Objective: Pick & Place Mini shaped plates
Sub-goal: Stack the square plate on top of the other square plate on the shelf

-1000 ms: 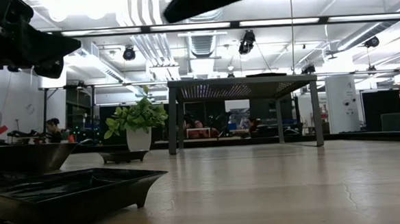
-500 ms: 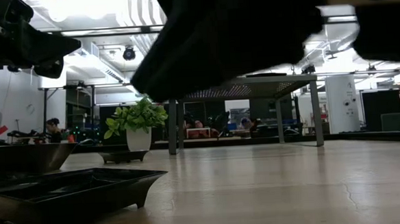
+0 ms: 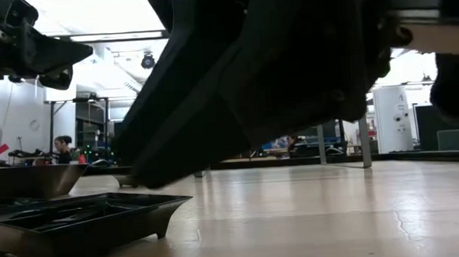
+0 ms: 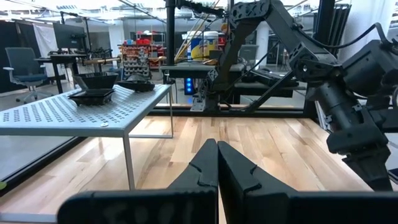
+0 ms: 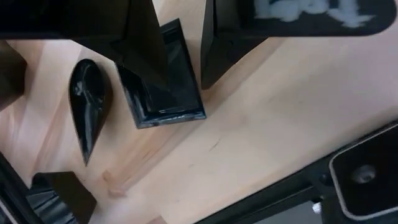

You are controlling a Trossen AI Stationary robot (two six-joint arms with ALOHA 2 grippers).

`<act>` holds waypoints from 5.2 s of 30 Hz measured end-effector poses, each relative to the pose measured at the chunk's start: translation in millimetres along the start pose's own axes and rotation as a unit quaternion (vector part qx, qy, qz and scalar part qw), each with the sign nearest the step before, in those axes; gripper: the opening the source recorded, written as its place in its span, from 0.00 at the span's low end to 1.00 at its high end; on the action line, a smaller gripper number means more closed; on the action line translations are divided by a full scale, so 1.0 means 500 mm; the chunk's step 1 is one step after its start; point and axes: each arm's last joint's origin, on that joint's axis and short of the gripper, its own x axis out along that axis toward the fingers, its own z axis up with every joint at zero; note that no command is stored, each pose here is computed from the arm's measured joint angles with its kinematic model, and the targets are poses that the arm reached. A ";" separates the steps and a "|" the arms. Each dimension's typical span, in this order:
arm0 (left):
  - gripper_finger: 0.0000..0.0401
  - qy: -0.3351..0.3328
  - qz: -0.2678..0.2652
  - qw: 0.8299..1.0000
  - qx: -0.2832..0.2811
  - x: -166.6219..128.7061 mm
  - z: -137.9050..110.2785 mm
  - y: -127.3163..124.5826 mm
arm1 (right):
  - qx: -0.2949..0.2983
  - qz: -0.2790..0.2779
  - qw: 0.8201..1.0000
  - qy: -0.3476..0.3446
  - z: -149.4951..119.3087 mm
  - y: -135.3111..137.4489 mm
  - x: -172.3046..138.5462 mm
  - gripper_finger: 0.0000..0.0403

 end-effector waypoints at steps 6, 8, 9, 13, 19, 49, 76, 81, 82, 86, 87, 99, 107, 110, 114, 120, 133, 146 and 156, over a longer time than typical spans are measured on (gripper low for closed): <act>0.00 0.000 0.000 1.000 0.000 0.000 0.000 0.000 | 0.003 0.003 1.000 0.002 -0.006 0.005 0.012 0.23; 0.00 0.000 0.000 1.000 0.000 0.000 0.000 0.000 | 0.006 0.005 1.000 0.006 -0.013 0.010 0.022 0.23; 0.00 0.000 0.000 1.000 0.000 0.000 0.000 0.000 | 0.008 0.005 1.000 0.008 -0.016 0.010 0.026 0.23; 0.00 0.000 0.000 1.000 0.000 0.000 0.000 0.000 | 0.014 0.003 1.000 0.003 -0.016 0.011 0.030 0.23; 0.00 -0.001 0.000 1.000 0.000 0.000 0.000 0.000 | 0.008 -0.003 1.000 0.006 -0.017 0.004 0.030 0.21; 0.00 0.000 0.000 1.000 0.000 0.000 0.000 0.000 | 0.085 -0.036 0.995 0.029 -0.015 -0.030 0.003 0.02; 0.00 0.000 0.000 1.000 0.000 0.000 0.000 0.000 | 0.072 -0.147 0.983 0.082 0.007 -0.037 -0.011 0.02; 0.00 0.000 0.000 1.000 0.000 0.000 0.000 0.000 | 0.053 -0.169 0.979 0.105 0.010 -0.033 -0.017 0.02; 0.00 0.000 0.000 1.000 0.000 0.000 0.000 0.000 | 0.050 -0.171 0.978 0.113 0.009 -0.034 -0.018 0.02; 0.00 0.000 0.000 1.000 0.000 0.000 0.000 0.000 | 0.050 -0.183 0.975 0.115 0.017 -0.042 -0.033 0.02; 0.00 0.000 0.000 1.000 0.000 0.000 0.000 0.000 | 0.048 -0.189 0.974 0.117 0.018 -0.045 -0.038 0.02; 0.00 -0.001 0.000 1.000 0.000 0.000 0.000 0.000 | 0.030 -0.246 0.960 0.132 0.055 -0.102 -0.162 0.02; 0.00 0.000 0.000 1.000 0.000 0.000 0.000 0.000 | 0.027 -0.269 0.950 0.153 0.041 -0.175 -0.257 0.02; 0.00 0.000 0.000 1.000 0.000 0.000 0.000 0.000 | 0.028 -0.280 0.946 0.158 0.022 -0.206 -0.292 0.02; 0.00 0.000 0.000 1.000 0.000 0.000 0.000 0.000 | 0.042 -0.298 0.939 0.163 -0.007 -0.248 -0.339 0.02; 0.00 0.000 0.000 1.000 0.000 0.000 0.000 0.000 | 0.046 -0.309 0.933 0.180 -0.057 -0.308 -0.389 0.02; 0.00 0.002 0.000 1.000 0.001 0.001 -0.001 0.000 | 0.055 -0.310 0.915 0.253 -0.184 -0.430 -0.416 0.02; 0.00 0.002 0.000 1.000 0.001 0.000 -0.001 0.000 | 0.014 -0.298 0.901 0.315 -0.266 -0.476 -0.426 0.02; 0.00 0.002 0.000 1.000 0.001 0.001 -0.001 0.000 | 0.012 -0.288 0.902 0.322 -0.295 -0.498 -0.439 0.02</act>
